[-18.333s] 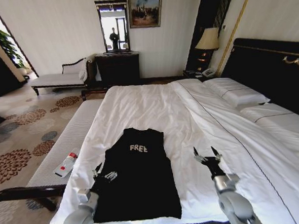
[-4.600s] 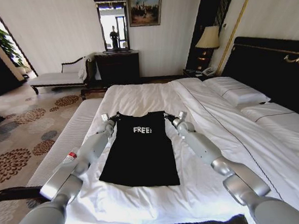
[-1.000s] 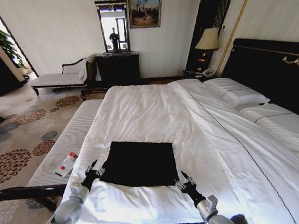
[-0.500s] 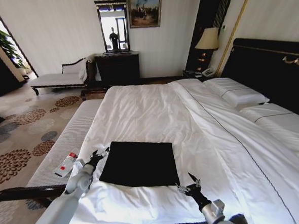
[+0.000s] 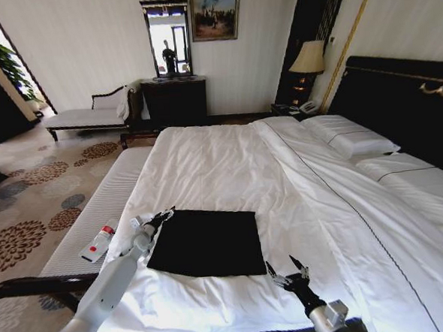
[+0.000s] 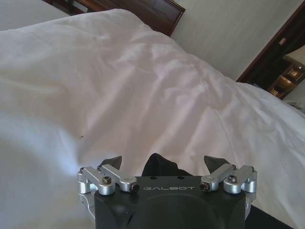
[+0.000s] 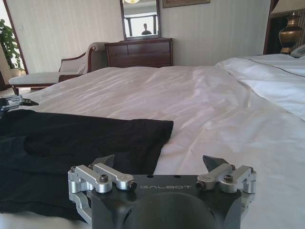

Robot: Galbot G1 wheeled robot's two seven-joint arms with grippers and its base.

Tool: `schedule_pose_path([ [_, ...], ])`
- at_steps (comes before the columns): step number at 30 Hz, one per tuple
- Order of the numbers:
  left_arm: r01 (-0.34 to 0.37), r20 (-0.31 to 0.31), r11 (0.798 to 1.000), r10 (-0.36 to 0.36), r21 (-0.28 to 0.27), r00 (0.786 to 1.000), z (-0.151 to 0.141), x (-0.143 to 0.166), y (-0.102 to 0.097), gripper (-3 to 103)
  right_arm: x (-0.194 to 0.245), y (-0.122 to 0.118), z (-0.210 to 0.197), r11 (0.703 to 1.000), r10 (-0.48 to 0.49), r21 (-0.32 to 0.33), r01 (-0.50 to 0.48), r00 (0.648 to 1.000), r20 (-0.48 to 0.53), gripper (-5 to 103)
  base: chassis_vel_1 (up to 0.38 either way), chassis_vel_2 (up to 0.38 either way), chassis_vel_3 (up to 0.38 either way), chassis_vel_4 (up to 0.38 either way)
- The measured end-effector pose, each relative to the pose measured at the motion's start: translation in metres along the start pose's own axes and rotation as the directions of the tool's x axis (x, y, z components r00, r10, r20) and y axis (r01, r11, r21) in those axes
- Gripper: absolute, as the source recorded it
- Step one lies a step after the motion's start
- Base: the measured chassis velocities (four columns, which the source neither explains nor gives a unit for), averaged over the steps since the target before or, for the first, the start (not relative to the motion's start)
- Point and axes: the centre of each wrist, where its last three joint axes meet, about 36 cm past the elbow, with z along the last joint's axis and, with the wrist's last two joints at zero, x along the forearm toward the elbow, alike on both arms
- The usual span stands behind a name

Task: Fold the clothes on the bed.

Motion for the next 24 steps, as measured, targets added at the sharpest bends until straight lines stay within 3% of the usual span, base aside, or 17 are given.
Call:
schedule_pose_path([
  [9, 0.056, -0.043, 0.998, -0.058, -0.035, 0.997, 0.009, -0.014, -0.001, 96, -0.005, -0.005, -0.005, 1.000, -0.001, -0.002, 0.001, 1.000, 0.011, 100, 0.000, 0.000, 0.000, 0.000],
  [15, 0.072, -0.047, 0.996, -0.074, -0.055, 0.996, 0.013, -0.013, 0.002, 69, -0.011, -0.005, -0.005, 1.000, -0.006, -0.006, 0.006, 1.000, 0.011, 100, 0.000, 0.000, 0.000, 0.000],
  [18, 0.070, -0.048, 0.996, -0.072, -0.056, 0.996, 0.014, -0.013, 0.002, 63, -0.012, -0.004, -0.004, 1.000, -0.008, -0.009, 0.008, 1.000, 0.008, 100, 0.000, 0.000, 0.000, 0.000],
  [22, 0.064, -0.050, 0.996, -0.067, -0.063, 0.996, 0.015, -0.015, -0.001, 41, -0.013, -0.004, -0.005, 1.000, -0.006, -0.016, 0.006, 1.000, 0.006, 100, 0.000, 0.000, 0.000, 0.000],
  [24, 0.062, -0.051, 0.996, -0.065, -0.063, 0.997, 0.015, -0.015, -0.002, 41, -0.013, -0.004, -0.005, 1.000, -0.006, -0.016, 0.006, 1.000, 0.006, 100, 0.000, 0.000, 0.000, 0.000],
])
